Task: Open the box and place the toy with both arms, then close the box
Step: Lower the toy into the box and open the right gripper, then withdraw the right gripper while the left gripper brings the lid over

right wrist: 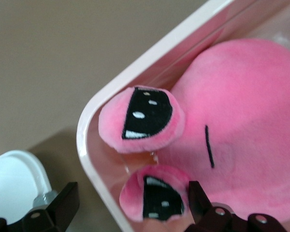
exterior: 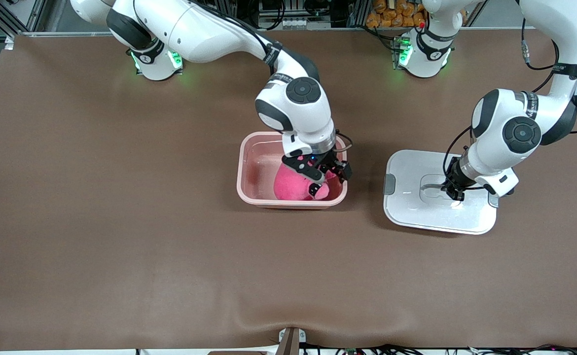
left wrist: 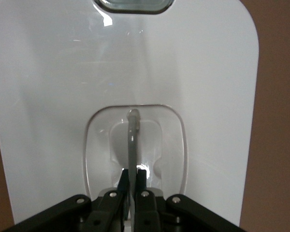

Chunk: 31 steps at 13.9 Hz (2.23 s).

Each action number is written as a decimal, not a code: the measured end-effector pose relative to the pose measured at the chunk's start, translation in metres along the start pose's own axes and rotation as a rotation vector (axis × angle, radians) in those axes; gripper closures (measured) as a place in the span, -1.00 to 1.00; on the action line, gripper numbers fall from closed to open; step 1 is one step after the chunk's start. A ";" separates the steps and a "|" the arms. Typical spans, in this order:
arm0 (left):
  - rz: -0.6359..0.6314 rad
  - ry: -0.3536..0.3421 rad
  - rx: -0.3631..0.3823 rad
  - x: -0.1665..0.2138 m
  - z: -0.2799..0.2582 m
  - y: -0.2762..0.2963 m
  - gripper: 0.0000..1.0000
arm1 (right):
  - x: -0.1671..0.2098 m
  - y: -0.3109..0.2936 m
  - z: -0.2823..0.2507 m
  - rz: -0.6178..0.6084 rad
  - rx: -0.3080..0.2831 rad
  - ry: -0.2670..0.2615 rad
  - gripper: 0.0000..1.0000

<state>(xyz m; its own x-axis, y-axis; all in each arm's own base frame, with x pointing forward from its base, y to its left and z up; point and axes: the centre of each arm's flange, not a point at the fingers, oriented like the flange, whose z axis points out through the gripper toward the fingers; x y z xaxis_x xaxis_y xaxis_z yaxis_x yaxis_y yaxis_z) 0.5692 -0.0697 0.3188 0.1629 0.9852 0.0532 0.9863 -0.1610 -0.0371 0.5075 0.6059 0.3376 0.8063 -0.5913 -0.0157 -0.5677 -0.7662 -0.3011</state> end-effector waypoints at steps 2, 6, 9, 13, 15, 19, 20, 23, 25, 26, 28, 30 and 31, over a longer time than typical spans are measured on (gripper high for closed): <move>0.000 0.000 0.000 0.000 0.000 0.000 0.86 | -0.005 -0.001 -0.004 -0.003 0.002 -0.007 -1.00; 0.000 0.000 0.000 0.000 0.000 0.000 0.86 | -0.009 -0.001 -0.017 -0.006 -0.030 -0.009 -1.00; -0.001 0.001 0.005 0.000 0.000 -0.001 0.86 | -0.006 -0.003 -0.035 0.003 -0.063 -0.021 -1.00; -0.001 0.007 0.003 0.001 -0.005 -0.001 0.86 | -0.004 -0.006 -0.046 0.007 -0.057 -0.027 -1.00; -0.003 0.009 0.001 0.001 -0.008 -0.002 0.86 | -0.004 -0.005 -0.046 0.007 -0.062 -0.027 -1.00; -0.011 -0.005 0.005 -0.005 -0.023 -0.001 0.86 | 0.010 -0.001 -0.046 0.024 -0.101 -0.023 -1.00; -0.010 -0.003 0.006 -0.006 -0.027 0.000 0.86 | 0.018 -0.001 -0.050 0.035 -0.103 -0.027 -1.00; -0.002 -0.001 0.013 -0.012 -0.038 0.002 0.86 | 0.033 -0.002 -0.072 0.053 -0.102 -0.030 -1.00; 0.010 0.001 0.019 -0.019 -0.052 0.006 0.86 | 0.043 -0.002 -0.091 0.065 -0.109 -0.018 -1.00; 0.018 0.002 0.022 -0.024 -0.063 0.009 0.86 | 0.052 -0.001 -0.102 0.069 -0.112 -0.011 -1.00; 0.038 0.000 0.026 -0.039 -0.090 0.014 0.86 | 0.074 0.002 -0.128 0.073 -0.113 -0.010 -1.00; 0.059 -0.011 0.022 -0.055 -0.116 0.017 0.86 | 0.104 0.009 -0.158 0.093 -0.114 -0.020 -1.00; 0.071 -0.014 0.015 -0.063 -0.127 0.018 0.86 | 0.121 0.013 -0.175 0.111 -0.108 -0.024 -1.00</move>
<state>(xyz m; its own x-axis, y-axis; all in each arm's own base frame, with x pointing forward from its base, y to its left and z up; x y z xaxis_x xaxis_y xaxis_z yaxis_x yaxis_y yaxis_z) 0.5805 -0.1424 0.4411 0.2320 0.9720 0.0362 0.9717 -0.2299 -0.0551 0.5686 0.4801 0.4983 0.7407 -0.6686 -0.0660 -0.6670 -0.7200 -0.1916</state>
